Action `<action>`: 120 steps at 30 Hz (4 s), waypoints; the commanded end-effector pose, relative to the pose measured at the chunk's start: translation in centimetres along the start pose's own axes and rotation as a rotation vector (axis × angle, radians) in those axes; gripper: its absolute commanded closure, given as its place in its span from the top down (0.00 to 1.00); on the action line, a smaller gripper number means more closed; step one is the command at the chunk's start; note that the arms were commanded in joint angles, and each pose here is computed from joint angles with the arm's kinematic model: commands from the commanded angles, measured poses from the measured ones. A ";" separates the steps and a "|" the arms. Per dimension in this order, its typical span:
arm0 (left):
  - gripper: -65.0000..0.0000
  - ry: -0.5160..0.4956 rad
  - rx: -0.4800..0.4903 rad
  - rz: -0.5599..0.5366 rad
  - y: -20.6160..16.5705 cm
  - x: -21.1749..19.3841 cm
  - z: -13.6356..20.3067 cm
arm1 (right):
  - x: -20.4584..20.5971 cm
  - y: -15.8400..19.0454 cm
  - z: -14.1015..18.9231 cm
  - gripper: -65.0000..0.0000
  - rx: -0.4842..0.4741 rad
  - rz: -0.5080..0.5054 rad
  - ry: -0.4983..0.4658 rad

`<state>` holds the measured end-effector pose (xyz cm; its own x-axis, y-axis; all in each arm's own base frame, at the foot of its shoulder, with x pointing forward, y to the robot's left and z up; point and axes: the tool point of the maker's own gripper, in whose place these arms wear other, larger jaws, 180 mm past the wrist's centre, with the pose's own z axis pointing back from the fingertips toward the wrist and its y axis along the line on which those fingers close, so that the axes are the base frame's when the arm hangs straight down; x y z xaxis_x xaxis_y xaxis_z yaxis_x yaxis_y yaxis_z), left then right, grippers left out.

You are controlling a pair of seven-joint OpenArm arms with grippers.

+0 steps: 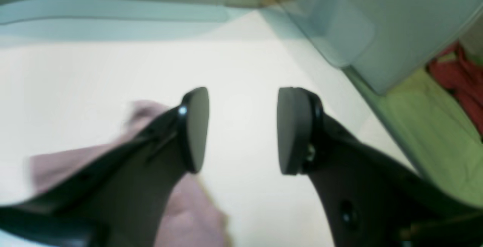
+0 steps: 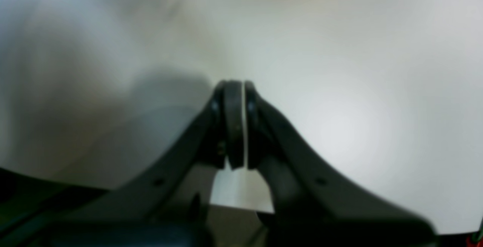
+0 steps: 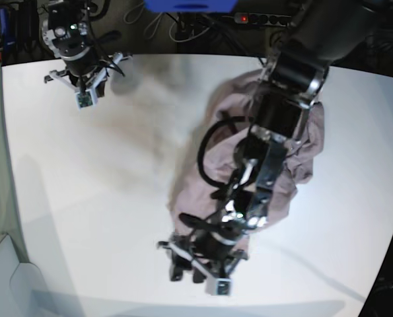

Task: Layout the t-shirt on the table in an organized manner, then fold the t-shirt properly
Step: 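Drag the grasped shirt fabric with the left gripper across the table, spreading it, then reach the right gripper to the shirt edge and grasp the fabric, then pull the grasped fabric outward with the right gripper to spread the shirt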

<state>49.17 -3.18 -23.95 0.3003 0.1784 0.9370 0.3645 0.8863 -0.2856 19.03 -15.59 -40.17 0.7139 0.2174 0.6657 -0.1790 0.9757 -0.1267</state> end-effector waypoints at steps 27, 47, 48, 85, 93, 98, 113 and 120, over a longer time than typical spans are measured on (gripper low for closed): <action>0.44 0.026 0.722 -0.008 24.1 -5.2 32.0 | 18.4 16.0 2.1 0.52 0.395 -0.120 -0.357; 0.44 0.026 0.790 -0.011 25.2 -5.2 34.9 | 15.9 13.8 -5.4 0.53 0.607 -0.589 -0.082; 0.44 0.029 0.791 -0.009 25.2 -5.3 34.9 | 16.1 13.9 -5.4 0.53 0.611 -0.587 -0.083; 0.44 0.028 0.793 -0.005 25.4 -5.4 34.8 | 17.8 18.1 -6.4 0.16 0.706 -0.489 -0.043; 0.44 0.028 0.795 -0.005 25.5 -5.3 34.8 | 18.2 17.7 -6.3 0.00 0.700 -0.493 -0.057; 0.44 0.028 0.795 -0.005 25.5 -5.3 34.8 | 20.6 14.9 -4.7 0.00 0.666 -0.508 -0.156; 0.44 0.058 0.741 0.021 23.5 -7.0 33.5 | 24.4 -0.4 -0.9 0.00 0.411 -0.454 -0.398; 0.44 0.081 0.655 0.026 20.7 -8.0 31.5 | 23.1 -5.3 -1.9 0.00 0.324 -0.493 -0.363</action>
<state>26.14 26.92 -32.43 0.4185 0.2145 0.8825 -0.2562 0.9601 -0.1119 37.36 -16.20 -26.98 0.5379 -0.3179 0.7808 -0.0913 0.8987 0.4289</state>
